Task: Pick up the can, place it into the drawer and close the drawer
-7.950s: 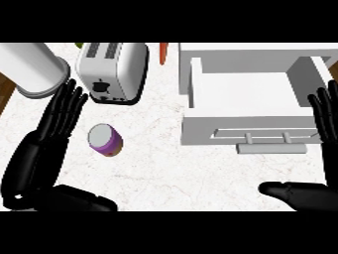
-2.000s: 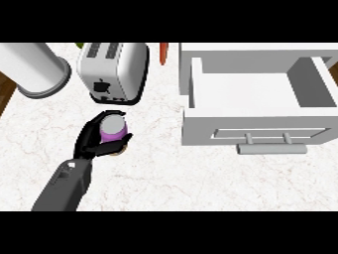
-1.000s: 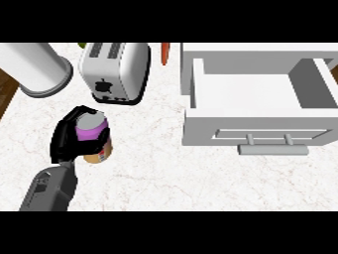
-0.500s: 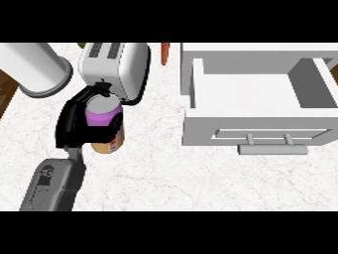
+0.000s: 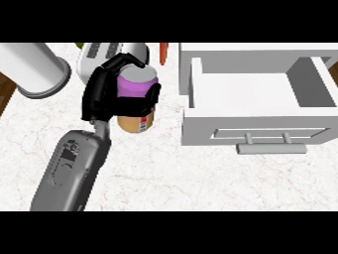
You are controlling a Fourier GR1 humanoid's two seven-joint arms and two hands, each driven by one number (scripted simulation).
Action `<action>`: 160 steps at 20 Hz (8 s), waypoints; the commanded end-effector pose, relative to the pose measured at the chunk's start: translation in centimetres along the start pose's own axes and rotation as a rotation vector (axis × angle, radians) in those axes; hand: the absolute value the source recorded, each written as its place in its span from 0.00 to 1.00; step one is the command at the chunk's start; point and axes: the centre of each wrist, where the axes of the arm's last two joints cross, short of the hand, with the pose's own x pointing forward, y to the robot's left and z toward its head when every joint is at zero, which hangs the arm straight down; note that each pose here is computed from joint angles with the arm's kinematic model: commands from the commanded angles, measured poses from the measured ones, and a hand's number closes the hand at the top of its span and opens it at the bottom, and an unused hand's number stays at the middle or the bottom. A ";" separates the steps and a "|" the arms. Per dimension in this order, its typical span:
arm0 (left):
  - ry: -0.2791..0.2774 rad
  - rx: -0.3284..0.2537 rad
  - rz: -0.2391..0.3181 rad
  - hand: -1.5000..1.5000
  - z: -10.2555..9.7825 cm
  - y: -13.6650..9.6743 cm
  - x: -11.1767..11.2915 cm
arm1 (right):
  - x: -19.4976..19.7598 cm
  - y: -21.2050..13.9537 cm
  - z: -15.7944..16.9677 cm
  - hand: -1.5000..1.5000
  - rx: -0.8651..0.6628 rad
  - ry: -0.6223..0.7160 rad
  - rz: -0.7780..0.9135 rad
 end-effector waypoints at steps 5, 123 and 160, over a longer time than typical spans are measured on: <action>-0.050 -0.032 -0.040 1.00 -3.5 -6.6 6.4 | -0.3 -0.3 0.2 0.00 -0.002 0.012 -0.010; -0.016 0.196 -0.167 0.00 -10.5 -9.5 9.4 | -12.5 10.5 -13.5 0.00 0.179 -0.170 1.110; 0.043 0.148 -0.188 0.00 -3.1 0.5 6.3 | -10.0 14.9 -28.1 0.00 -0.075 -0.241 1.243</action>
